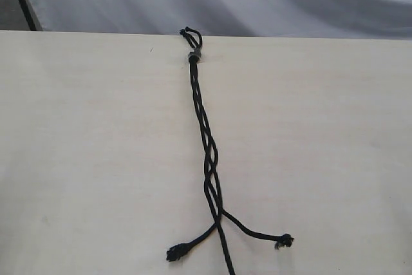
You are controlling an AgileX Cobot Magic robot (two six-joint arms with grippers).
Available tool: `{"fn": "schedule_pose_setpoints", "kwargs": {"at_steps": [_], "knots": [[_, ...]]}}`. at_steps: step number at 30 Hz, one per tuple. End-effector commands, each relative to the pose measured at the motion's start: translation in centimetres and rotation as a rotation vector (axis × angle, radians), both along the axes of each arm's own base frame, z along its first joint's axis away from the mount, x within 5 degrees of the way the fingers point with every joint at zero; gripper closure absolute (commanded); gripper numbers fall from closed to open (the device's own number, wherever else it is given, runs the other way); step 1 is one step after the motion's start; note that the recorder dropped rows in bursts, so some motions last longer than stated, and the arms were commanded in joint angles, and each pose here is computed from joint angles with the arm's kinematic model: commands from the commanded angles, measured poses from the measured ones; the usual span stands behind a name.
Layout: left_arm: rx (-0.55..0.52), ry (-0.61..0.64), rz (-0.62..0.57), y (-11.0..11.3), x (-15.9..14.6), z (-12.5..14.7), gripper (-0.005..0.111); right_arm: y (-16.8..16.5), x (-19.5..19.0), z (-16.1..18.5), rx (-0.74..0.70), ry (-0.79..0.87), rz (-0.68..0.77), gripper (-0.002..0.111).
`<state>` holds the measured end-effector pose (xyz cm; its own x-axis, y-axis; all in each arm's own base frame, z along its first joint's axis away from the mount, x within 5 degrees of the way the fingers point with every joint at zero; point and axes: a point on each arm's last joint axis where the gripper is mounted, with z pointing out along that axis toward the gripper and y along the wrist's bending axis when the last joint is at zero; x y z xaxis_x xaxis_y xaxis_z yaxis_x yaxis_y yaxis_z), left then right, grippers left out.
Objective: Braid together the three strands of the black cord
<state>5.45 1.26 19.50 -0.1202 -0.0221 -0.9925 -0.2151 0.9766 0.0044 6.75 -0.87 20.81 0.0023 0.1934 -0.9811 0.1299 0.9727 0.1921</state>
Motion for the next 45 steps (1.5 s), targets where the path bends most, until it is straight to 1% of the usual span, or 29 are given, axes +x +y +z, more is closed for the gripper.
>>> {"fn": "schedule_pose_setpoints", "kwargs": {"at_steps": [1,6,18,20,21,45], "knots": [[-0.010,0.002,-0.006,-0.05,-0.01,-0.12,0.106,-0.06,-0.58,-0.59,-0.033,0.041,-0.022,0.020],[-0.010,0.002,-0.005,-0.04,-0.01,-0.12,0.106,0.10,-1.09,-1.19,-0.055,0.091,-0.011,0.020],[-0.010,0.002,-0.005,-0.04,-0.01,-0.12,0.106,0.13,-1.19,-1.25,-0.056,0.093,-0.010,0.020],[-0.010,0.002,-0.005,-0.04,-0.01,-0.12,0.106,0.02,-1.20,-1.24,-0.177,0.109,-0.014,0.020],[-0.010,0.002,-0.005,-0.04,-0.01,-0.12,0.106,0.02,-1.20,-1.24,-0.189,0.111,-0.014,0.020],[-0.010,0.002,-0.005,-0.04,-0.01,-0.12,0.106,0.03,-1.20,-1.26,-0.180,0.111,-0.013,0.020]]}}
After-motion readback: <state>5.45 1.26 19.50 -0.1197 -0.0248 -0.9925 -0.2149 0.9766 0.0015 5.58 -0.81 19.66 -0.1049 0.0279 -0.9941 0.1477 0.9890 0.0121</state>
